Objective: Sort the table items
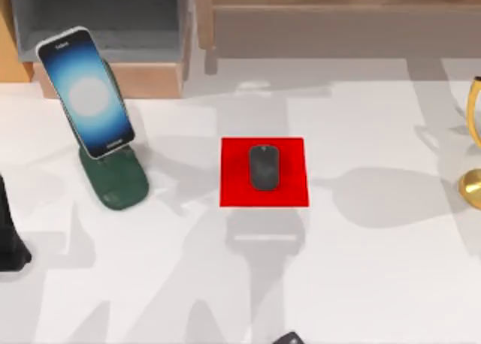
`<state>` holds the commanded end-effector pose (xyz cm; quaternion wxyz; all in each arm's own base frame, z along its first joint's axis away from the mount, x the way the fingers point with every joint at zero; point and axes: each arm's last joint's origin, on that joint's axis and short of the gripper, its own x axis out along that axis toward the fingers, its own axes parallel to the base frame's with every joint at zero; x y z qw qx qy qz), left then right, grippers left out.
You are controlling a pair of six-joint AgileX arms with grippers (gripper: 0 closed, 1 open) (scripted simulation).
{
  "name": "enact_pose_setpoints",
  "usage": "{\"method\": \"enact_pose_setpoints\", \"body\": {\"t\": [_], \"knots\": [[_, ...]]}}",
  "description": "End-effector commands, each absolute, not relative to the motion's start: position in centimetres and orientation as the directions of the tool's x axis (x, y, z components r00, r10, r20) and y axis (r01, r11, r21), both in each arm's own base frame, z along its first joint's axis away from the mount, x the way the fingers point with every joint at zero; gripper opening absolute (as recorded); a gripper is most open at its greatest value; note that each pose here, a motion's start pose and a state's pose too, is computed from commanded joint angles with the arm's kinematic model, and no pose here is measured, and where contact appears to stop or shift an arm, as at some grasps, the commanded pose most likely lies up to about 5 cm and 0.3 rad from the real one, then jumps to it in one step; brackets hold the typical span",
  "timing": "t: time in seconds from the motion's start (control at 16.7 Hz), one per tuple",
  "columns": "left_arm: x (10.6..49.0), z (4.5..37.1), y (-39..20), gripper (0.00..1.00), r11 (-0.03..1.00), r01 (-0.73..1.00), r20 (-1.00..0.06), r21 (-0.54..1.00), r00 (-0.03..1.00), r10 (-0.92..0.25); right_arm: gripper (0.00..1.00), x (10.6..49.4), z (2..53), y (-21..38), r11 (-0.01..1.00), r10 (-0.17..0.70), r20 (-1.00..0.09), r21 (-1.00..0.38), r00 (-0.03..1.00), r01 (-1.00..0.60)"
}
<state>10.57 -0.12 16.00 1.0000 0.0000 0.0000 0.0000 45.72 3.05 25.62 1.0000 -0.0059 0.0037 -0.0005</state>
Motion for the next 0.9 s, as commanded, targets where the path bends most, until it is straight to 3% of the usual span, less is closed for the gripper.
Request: {"method": "enact_pose_setpoints", "body": {"t": [0.48,0.9], "knots": [[10.57,16.0,-0.12,1.0,1.0,0.0,0.0,0.0,1.0,0.0,0.0,45.82,25.53,2.84,1.0,-0.005,-0.01,-0.014,1.0,0.005],[10.57,16.0,-0.12,1.0,1.0,0.0,0.0,0.0,1.0,0.0,0.53,45.82,25.53,2.84,1.0,-0.005,-0.01,-0.014,1.0,0.005]]}}
